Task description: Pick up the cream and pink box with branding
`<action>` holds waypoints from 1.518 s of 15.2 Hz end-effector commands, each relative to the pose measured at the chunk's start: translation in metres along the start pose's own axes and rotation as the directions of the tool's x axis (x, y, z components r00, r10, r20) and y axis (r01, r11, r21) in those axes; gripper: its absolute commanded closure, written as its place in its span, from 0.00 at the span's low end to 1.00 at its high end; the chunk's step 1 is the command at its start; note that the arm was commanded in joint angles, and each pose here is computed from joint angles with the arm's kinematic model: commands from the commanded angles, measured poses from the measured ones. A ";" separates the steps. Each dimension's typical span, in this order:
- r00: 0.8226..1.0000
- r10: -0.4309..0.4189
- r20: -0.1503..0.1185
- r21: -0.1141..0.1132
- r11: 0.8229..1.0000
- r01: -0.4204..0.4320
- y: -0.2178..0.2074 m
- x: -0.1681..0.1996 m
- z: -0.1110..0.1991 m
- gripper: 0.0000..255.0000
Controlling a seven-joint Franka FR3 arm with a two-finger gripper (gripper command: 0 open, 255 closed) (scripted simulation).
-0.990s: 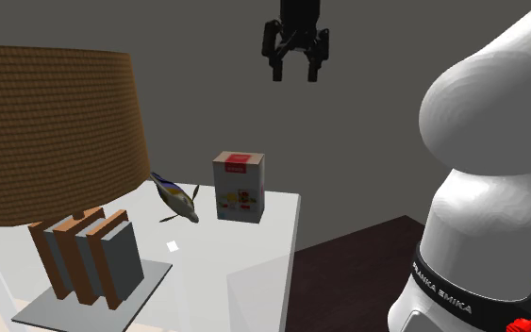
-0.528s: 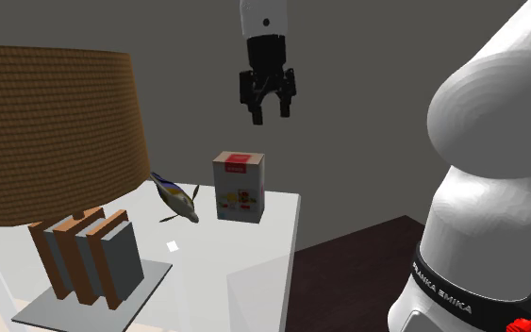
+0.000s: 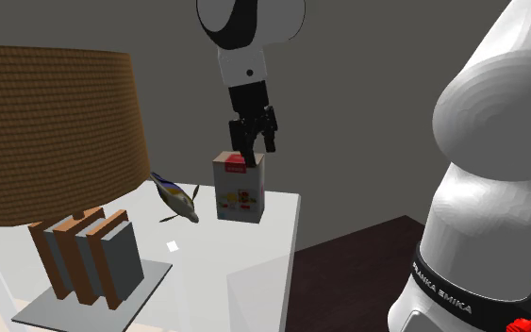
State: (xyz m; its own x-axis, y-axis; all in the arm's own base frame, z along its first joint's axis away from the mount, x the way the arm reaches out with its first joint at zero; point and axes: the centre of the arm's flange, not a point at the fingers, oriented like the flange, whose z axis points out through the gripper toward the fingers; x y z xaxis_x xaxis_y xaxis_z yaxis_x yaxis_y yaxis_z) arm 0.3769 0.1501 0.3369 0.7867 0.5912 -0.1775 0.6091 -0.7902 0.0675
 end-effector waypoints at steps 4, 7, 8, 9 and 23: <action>1.000 -0.005 0.000 -0.002 1.000 0.005 -0.002 0.004 0.026 0.00; 1.000 -0.005 0.000 -0.002 1.000 0.005 -0.003 0.005 0.029 1.00; 1.000 -0.005 0.000 -0.002 1.000 0.005 -0.003 0.005 0.029 1.00; 1.000 -0.005 0.000 -0.002 1.000 0.005 -0.003 0.005 0.029 1.00; 1.000 -0.005 0.000 -0.002 1.000 0.005 0.000 -0.002 -0.007 1.00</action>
State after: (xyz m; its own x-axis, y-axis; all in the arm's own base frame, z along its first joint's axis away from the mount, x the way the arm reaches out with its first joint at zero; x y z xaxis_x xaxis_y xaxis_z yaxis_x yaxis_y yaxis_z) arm 0.3754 0.1491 0.3379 0.7834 0.5953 -0.1789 0.6134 -0.7868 0.0679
